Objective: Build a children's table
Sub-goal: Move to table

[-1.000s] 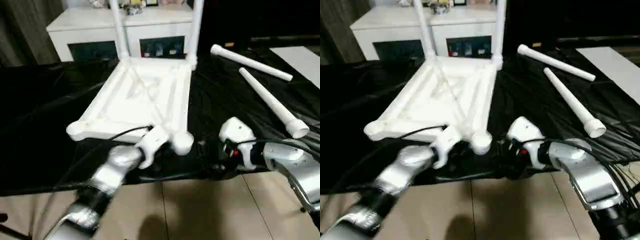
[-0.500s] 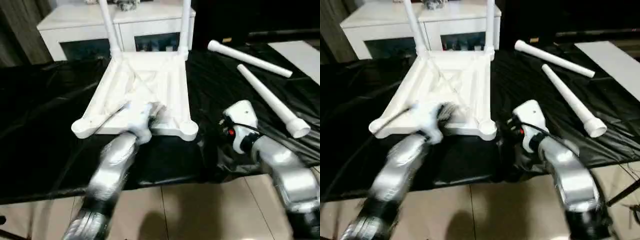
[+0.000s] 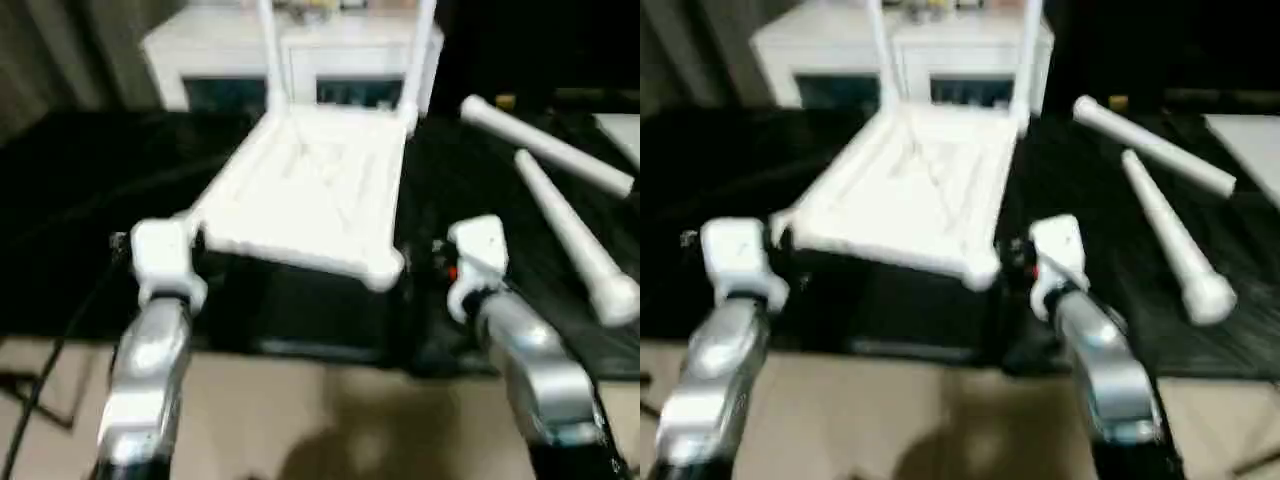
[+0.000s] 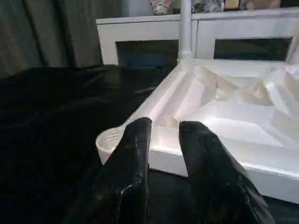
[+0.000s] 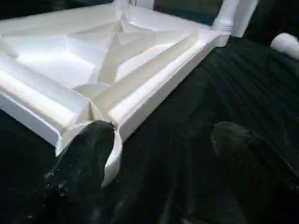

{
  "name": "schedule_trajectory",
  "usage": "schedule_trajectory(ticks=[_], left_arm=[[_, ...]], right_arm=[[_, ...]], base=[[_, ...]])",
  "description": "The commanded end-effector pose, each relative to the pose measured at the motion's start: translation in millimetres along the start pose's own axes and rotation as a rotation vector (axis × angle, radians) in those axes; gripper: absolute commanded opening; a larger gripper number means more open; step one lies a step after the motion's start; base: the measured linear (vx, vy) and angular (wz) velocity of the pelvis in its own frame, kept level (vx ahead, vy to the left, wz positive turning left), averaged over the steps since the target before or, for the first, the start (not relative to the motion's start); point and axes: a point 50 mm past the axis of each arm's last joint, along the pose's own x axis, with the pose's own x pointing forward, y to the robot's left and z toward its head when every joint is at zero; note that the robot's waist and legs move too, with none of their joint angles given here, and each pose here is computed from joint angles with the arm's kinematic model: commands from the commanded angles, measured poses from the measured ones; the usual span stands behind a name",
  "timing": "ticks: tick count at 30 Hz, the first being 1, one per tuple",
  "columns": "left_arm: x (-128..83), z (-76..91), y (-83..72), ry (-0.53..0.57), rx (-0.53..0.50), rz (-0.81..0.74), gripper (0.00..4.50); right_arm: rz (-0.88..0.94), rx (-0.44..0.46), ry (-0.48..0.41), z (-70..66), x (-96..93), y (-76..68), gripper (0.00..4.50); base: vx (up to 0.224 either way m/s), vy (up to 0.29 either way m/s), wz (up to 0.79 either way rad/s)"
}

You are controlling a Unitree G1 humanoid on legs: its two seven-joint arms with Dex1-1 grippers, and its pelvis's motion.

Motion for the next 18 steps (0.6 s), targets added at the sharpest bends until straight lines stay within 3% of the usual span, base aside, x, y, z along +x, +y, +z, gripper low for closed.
schedule_trajectory(ticks=[1, 7, 9, 14, 18], left_arm=[[-2, 0.2, -6.1, 0.024, -0.028, -0.030, 1.36], [-5, -11.0, -6.7, 0.059, -0.007, -0.100, 1.36], [-9, -16.1, -1.8, 0.070, 0.005, -0.096, 1.36], [-21, -24.3, 3.4, 0.119, -0.012, -0.085, 1.36], [-28, -27.3, 5.2, 0.125, 0.022, -0.124, 1.36]], right_arm=[[0.059, 0.006, -0.038, 8.9, 1.2, 5.5, 3.72], [0.034, 0.086, -0.024, 16.8, 8.6, 6.5, 3.72], [0.037, 0.053, -0.013, 12.4, 10.4, 8.0, 3.72], [0.051, 0.029, 0.000, 11.9, 11.9, 6.2, 3.72], [0.046, 0.053, 0.012, 8.6, 10.5, 4.9, 3.72]], base=[[-0.040, -0.160, 0.23], [-0.025, -0.133, 0.18], [-0.048, -0.068, -0.41], [0.117, -0.121, -0.43], [0.133, -0.019, 0.07]])
